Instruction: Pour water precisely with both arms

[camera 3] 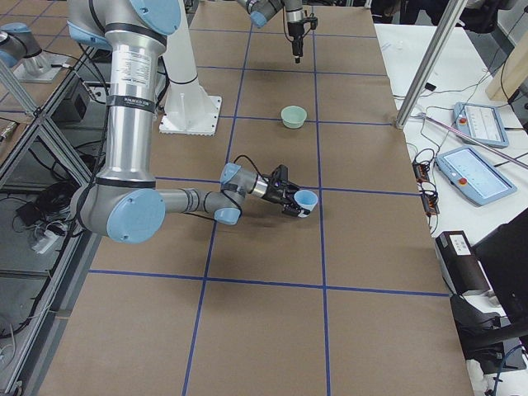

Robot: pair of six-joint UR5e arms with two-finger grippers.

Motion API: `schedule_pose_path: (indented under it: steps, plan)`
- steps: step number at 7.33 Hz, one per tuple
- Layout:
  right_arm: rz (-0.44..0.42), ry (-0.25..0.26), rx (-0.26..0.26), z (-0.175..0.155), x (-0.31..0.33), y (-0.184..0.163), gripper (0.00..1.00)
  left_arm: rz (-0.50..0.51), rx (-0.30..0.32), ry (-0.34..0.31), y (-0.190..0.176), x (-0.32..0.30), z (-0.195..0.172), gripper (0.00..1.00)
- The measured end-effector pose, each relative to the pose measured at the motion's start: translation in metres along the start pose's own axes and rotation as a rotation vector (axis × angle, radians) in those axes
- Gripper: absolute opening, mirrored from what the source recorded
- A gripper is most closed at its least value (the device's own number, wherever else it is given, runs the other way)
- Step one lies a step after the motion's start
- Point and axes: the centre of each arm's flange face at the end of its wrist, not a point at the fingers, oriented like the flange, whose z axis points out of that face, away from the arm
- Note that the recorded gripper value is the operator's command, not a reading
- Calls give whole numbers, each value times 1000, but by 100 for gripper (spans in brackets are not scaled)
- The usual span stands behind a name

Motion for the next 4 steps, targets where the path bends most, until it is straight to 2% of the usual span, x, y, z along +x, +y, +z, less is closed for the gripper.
schedule_pose_path:
  steps: [4]
  plan:
    - [16,-21,22,-4,-6,3,100,-9,3,7,-3,7,0,100]
